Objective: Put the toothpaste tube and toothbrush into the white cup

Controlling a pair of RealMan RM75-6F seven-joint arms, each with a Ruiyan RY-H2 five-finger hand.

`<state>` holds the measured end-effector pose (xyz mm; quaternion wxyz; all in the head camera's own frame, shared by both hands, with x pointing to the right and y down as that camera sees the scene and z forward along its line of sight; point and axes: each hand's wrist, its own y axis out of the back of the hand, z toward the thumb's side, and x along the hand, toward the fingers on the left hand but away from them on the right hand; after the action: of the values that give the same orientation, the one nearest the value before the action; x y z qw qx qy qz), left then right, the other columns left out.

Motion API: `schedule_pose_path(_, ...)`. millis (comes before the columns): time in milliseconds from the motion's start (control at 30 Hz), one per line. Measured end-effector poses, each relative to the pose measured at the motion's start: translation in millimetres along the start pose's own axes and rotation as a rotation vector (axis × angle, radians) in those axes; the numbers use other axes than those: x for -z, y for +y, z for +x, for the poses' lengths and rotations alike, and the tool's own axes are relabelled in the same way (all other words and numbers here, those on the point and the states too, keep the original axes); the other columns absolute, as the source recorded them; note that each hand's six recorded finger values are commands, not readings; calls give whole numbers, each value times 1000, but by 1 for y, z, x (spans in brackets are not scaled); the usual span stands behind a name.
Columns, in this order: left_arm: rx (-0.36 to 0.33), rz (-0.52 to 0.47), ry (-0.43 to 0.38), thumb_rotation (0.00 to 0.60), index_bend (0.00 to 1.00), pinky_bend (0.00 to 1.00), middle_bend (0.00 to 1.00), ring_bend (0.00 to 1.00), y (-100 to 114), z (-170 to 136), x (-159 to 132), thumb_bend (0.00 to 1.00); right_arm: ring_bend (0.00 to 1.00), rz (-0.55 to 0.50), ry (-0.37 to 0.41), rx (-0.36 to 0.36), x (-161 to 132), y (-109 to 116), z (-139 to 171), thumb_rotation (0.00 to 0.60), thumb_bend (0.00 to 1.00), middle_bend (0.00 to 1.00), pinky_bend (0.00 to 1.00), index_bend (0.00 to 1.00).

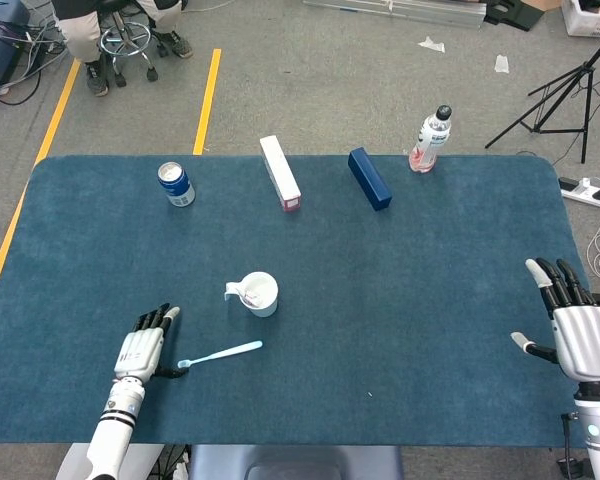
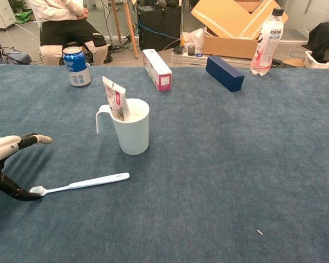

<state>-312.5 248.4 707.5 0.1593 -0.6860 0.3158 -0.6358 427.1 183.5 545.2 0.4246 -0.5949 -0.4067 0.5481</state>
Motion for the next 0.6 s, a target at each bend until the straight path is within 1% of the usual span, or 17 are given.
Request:
schedule_pose_path(300, -33, 1, 16, 600, 0, 0, 0, 0, 6, 7, 5, 0, 33, 2, 3, -3, -1, -1, 0, 600, 0, 112, 346, 23)
schedule_pose_path(600, -72, 13, 19, 600, 0, 0, 0, 0, 11, 26, 3, 0, 33, 1, 5, -4, -1, -1, 0, 600, 0, 112, 346, 23)
